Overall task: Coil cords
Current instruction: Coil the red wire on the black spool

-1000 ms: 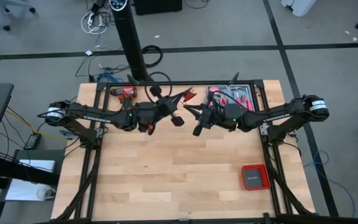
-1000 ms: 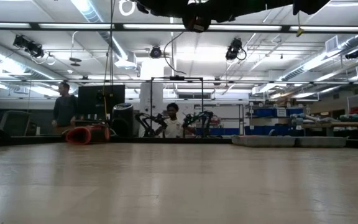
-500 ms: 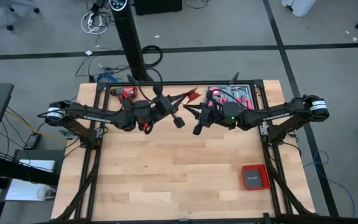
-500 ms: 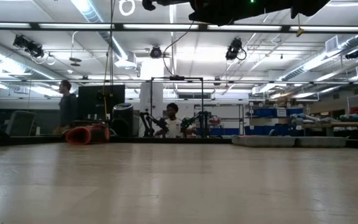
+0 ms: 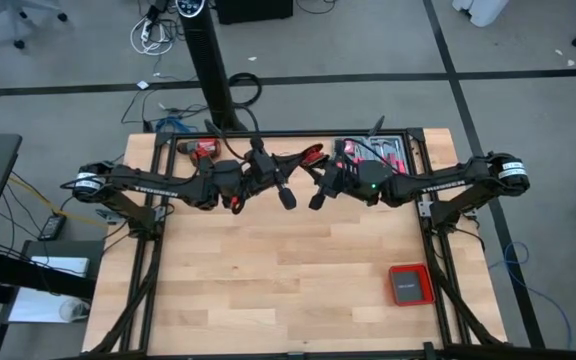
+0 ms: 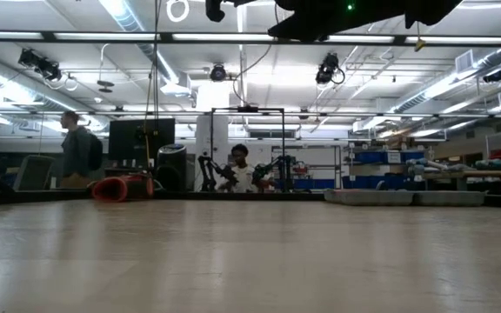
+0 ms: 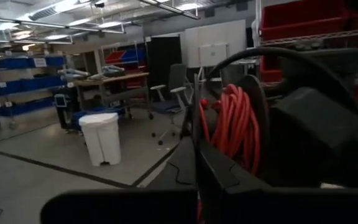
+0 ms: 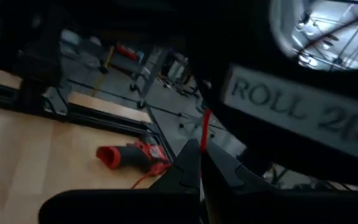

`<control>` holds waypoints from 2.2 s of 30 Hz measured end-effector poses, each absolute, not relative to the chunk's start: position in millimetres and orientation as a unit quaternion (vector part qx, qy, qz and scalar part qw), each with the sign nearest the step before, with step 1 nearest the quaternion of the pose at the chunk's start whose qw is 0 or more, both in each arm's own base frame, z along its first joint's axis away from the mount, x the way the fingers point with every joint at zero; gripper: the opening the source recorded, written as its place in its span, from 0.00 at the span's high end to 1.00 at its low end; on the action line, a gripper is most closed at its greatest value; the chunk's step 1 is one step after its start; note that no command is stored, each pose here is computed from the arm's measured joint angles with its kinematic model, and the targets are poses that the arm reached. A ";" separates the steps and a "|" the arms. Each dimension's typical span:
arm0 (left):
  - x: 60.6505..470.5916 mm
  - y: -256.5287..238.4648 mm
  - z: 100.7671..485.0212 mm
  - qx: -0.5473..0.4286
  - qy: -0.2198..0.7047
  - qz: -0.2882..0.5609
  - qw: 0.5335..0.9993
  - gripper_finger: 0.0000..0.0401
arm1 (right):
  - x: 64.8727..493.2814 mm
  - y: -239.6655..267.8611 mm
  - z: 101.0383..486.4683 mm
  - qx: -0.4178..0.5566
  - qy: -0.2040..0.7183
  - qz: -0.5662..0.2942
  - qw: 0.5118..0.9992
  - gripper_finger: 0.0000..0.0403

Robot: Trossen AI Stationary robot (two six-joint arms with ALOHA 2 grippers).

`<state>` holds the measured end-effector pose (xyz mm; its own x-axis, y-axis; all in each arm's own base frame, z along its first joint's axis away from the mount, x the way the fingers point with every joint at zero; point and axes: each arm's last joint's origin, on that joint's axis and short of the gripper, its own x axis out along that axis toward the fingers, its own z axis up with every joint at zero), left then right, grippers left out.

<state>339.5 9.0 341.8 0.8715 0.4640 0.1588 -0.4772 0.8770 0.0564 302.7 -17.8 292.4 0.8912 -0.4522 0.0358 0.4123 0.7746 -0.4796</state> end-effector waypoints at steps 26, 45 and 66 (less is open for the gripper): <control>338.0 11.6 332.2 0.140 0.013 0.288 0.947 1.00 | 276.7 -11.5 300.9 -0.363 0.185 -0.371 0.834 0.98; 338.4 7.9 328.8 0.145 0.031 0.268 0.952 1.00 | 273.8 -2.0 320.5 -0.445 0.171 -0.407 0.779 0.98; 338.1 8.3 323.6 0.153 0.058 0.268 0.949 1.00 | 272.1 20.3 325.5 -0.508 0.164 -0.372 0.760 0.85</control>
